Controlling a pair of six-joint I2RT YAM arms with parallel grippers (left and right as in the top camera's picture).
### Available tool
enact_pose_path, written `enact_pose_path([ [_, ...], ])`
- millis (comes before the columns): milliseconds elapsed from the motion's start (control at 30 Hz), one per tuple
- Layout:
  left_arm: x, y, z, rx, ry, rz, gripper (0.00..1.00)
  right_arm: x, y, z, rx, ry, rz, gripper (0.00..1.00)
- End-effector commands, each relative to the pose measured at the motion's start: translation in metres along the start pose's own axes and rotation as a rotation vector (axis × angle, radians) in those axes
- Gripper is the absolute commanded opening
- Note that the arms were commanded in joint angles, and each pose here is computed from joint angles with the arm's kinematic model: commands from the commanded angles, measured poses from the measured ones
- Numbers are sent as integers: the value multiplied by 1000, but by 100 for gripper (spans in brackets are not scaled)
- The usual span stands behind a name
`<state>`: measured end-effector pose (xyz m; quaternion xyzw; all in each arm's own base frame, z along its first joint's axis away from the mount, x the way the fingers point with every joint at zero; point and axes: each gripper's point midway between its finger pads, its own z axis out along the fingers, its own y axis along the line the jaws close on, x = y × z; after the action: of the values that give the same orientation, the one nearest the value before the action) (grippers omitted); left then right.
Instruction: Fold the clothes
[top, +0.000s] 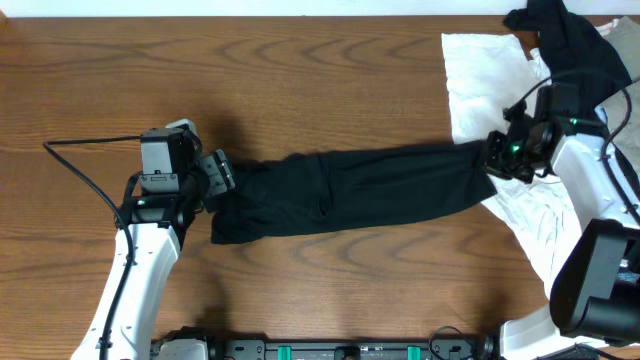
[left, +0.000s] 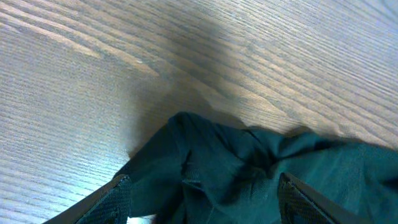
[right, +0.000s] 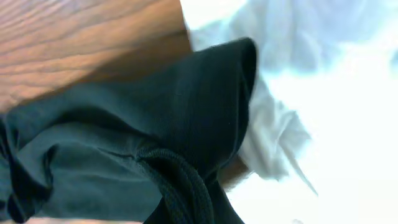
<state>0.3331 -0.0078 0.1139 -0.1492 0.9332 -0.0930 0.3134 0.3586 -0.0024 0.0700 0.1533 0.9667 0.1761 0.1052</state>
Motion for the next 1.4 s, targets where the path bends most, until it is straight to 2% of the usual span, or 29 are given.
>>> enact_pose_path([
  [0,-5,-3,-1,8,-6,17,75,1,34,-11,-1,-2,-129,1],
  [433,-2,-2,-1,5,5,15,75,75,154,22,-75,109,-379,1],
  [933,2,-1,-1,0,20,14,75,102,219,50,-122,50,-491,4],
  [1067,2,0,-1,0,20,14,75,114,234,56,-174,73,-518,15],
  [1133,2,-1,-1,0,19,14,75,122,241,58,-204,97,-532,33],
  [1200,2,-1,-1,0,19,14,75,129,245,58,-220,110,-566,43],
  [1267,2,-1,-1,0,19,14,75,135,250,57,-245,121,-628,49],
  [1367,2,-1,-1,0,19,14,75,138,249,57,-246,125,-676,51],
])
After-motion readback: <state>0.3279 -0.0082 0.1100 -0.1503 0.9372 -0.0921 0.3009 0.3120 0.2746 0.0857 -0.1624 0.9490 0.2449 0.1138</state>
